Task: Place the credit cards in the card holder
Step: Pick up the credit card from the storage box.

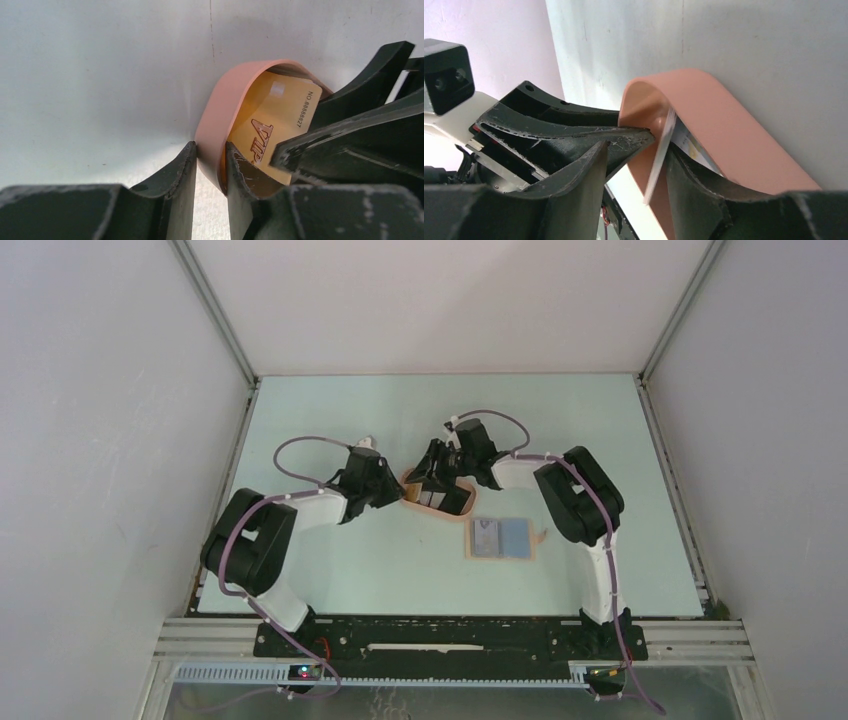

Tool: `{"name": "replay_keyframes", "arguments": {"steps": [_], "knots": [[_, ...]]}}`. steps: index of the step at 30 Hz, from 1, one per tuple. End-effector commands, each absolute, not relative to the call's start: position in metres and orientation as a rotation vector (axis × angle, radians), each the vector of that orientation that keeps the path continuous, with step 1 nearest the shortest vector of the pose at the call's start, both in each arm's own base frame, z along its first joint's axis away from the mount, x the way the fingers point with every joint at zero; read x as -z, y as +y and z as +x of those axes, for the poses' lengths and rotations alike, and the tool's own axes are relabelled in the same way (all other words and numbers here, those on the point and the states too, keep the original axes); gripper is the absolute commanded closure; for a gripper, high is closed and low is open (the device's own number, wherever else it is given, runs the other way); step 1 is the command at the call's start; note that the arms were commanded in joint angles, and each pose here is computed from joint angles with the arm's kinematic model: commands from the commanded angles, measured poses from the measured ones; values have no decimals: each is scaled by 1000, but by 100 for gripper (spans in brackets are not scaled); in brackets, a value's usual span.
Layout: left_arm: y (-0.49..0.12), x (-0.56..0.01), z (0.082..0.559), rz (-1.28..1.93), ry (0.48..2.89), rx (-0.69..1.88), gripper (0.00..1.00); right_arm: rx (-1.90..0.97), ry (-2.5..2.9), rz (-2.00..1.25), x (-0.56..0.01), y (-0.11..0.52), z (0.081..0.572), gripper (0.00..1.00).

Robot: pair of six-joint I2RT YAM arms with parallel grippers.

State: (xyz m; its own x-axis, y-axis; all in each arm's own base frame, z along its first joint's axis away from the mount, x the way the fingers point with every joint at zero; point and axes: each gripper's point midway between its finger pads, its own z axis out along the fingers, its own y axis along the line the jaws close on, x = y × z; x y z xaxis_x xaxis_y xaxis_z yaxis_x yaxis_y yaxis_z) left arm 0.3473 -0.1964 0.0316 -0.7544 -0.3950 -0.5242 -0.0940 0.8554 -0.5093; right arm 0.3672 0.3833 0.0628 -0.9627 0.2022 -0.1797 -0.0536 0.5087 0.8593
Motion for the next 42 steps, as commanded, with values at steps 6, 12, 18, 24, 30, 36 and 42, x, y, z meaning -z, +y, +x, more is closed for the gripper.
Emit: {"name": "replay_keyframes", "arguments": {"steps": [6, 12, 18, 24, 30, 36, 42], "knots": [[-215, -46, 339, -314, 2359, 719, 70, -1379, 2518, 62, -61, 393, 366, 44], [-213, -44, 337, -317, 2361, 705, 70, -1150, 2593, 66, -45, 374, 370, 43], [-210, -44, 338, -318, 2360, 685, 69, -1216, 2583, 57, -57, 374, 366, 44], [-205, -46, 340, -324, 2349, 656, 69, -1368, 2549, 82, -72, 375, 364, 46], [-206, -50, 342, -317, 2340, 661, 67, -1459, 2525, 111, -82, 369, 366, 47], [-208, -57, 343, -306, 2325, 674, 65, -1491, 2529, 139, -81, 364, 367, 48], [-206, -62, 342, -300, 2317, 670, 61, -1497, 2523, 137, -83, 359, 368, 49]]}}
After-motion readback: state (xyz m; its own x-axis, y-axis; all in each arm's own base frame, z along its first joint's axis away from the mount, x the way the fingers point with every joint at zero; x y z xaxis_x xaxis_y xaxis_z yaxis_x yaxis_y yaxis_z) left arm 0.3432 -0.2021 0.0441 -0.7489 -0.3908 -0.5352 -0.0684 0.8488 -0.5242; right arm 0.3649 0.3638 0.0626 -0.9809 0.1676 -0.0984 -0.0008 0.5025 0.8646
